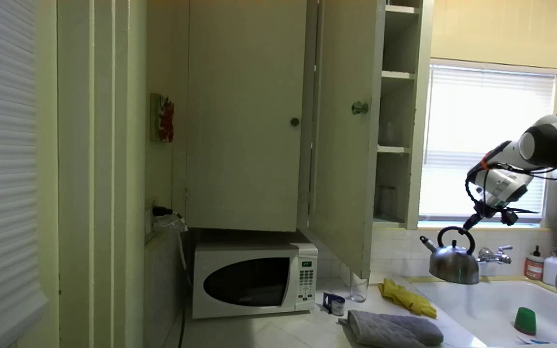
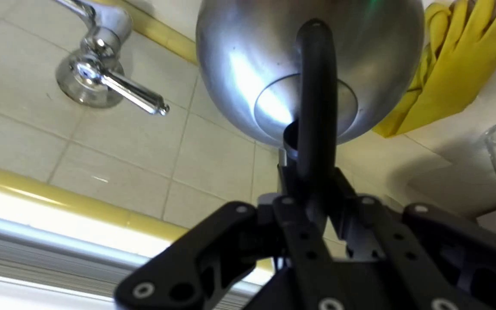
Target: Put the kettle in the sink
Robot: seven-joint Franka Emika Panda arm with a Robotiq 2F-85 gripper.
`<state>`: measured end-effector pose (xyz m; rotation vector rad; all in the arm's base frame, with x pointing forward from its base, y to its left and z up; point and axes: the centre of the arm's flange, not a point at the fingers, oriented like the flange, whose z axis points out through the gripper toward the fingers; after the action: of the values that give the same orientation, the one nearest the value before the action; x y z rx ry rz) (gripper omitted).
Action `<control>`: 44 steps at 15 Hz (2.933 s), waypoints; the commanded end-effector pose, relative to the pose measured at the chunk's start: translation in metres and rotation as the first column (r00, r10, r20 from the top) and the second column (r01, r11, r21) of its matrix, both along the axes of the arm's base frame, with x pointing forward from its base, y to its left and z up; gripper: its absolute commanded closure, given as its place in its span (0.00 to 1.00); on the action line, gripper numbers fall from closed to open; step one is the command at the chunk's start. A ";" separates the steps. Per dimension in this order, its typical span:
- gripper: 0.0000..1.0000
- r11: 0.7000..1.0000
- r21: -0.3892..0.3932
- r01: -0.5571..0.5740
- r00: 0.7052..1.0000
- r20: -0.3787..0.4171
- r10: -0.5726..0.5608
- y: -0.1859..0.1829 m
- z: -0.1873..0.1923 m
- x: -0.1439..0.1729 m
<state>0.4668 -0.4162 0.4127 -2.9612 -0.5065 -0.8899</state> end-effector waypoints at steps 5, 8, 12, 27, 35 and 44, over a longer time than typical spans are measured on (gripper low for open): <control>0.95 0.971 -0.017 0.236 0.971 -0.016 -0.237 0.004 -0.020 -0.060; 0.95 0.947 -0.030 0.319 0.947 -0.031 -0.320 0.003 -0.045 -0.074; 0.95 0.918 -0.054 0.393 0.918 -0.039 -0.395 0.012 -0.086 -0.094; 0.95 0.815 0.053 0.578 0.816 -0.028 -0.577 0.026 -0.161 -0.108; 0.95 0.802 0.125 0.584 0.800 0.076 -0.595 0.037 -0.211 -0.074; 0.95 0.820 0.062 0.569 0.808 0.142 -0.572 0.020 -0.248 -0.074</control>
<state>0.3941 -0.3909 0.1848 -3.0874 0.4606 -1.0550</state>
